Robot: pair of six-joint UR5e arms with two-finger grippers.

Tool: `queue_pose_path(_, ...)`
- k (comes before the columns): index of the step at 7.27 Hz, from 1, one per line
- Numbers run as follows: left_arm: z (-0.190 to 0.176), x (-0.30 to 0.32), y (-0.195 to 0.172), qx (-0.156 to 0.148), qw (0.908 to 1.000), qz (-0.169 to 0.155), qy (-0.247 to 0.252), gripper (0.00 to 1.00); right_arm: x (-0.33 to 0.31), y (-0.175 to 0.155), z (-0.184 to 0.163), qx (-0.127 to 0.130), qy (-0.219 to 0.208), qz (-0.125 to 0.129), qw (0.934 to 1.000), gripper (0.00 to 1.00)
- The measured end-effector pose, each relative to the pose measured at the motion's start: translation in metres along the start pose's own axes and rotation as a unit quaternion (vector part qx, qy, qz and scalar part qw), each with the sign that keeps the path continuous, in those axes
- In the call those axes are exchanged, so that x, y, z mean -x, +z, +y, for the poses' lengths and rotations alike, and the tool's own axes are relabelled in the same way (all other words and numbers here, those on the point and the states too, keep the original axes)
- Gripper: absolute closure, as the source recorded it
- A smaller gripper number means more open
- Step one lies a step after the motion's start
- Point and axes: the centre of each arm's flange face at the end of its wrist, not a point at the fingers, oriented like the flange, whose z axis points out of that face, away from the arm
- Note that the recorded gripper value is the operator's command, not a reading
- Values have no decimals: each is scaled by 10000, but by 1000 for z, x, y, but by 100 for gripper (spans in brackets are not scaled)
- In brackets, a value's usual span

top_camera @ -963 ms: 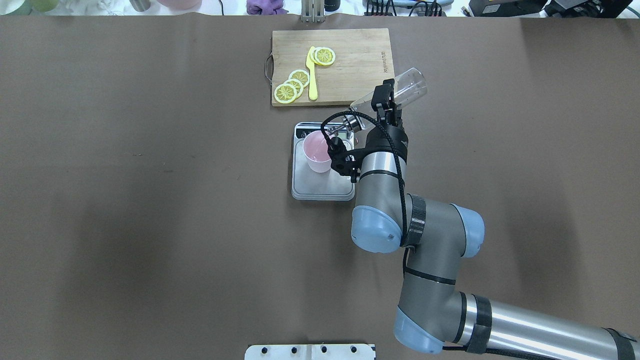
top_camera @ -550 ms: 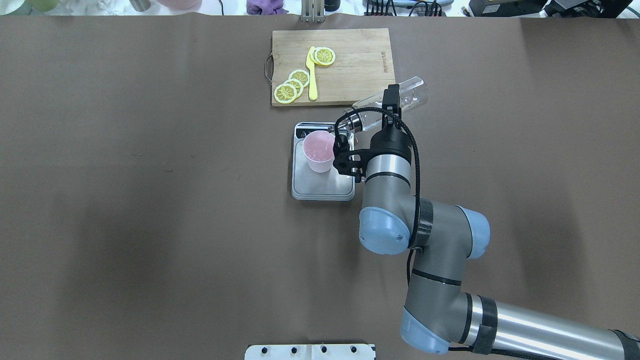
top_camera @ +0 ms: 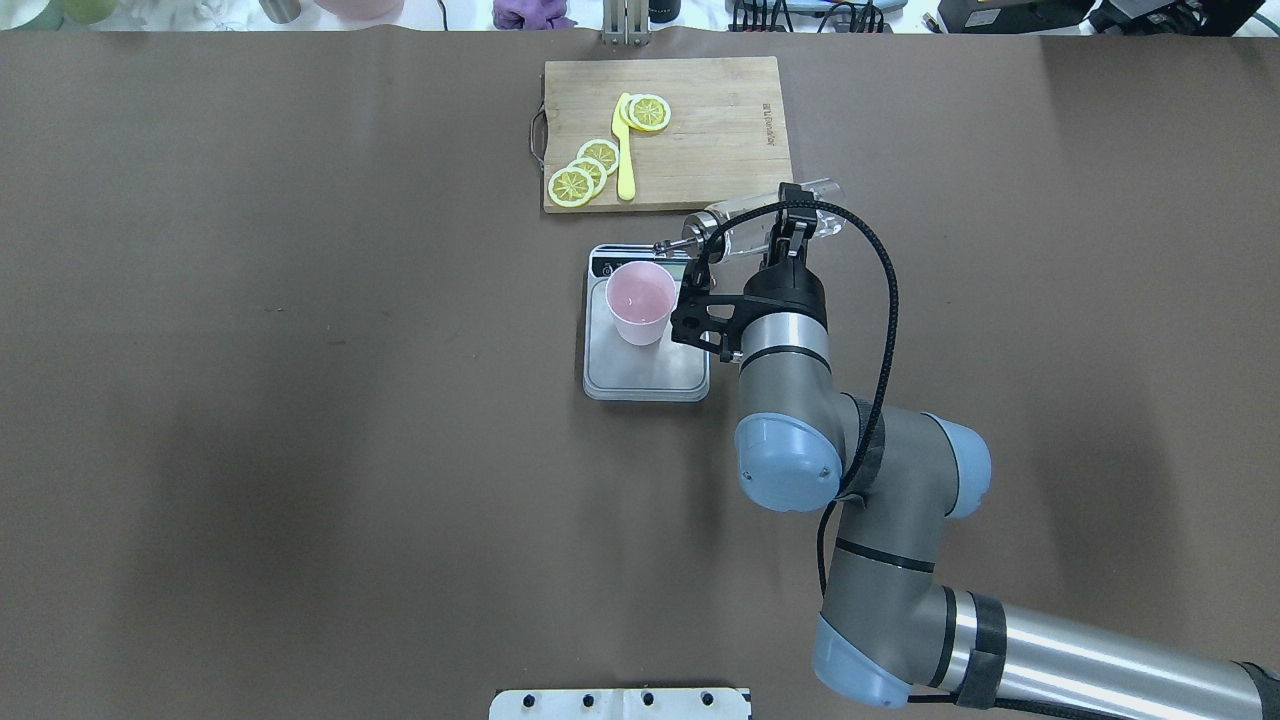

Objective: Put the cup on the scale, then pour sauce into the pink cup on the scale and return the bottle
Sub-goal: 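Turn the bottle upright and carry it back with the right gripper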

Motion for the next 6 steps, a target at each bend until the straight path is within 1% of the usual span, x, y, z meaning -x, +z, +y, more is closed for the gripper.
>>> queue_pose_path(1, -1, -5, -10, -65, 10000, 62, 23, 2, -10, 0, 18, -41, 418, -139, 9990, 100)
queue_pose_path(2, 0, -5, -12, -66, 9999, 91, 15, 2, -18, 2, 40, -89, 991, -295, 9946, 100)
queue_pose_path(3, 1, -5, -11, -58, 9999, 103, 6, 2, -28, 9, 67, -162, 1623, -461, 9855, 100)
queue_pose_path(4, 2, -5, -11, -50, 9999, 106, 0, 2, -41, 18, 96, -204, 2188, -608, 9737, 100)
queue_pose_path(5, 2, -5, -10, -43, 9999, 107, -2, 2, -54, 28, 119, -181, 2748, -777, 9582, 100)
queue_pose_path(6, 2, -5, -10, -40, 9999, 108, -2, 2, -64, 35, 139, -100, 3321, -952, 9384, 100)
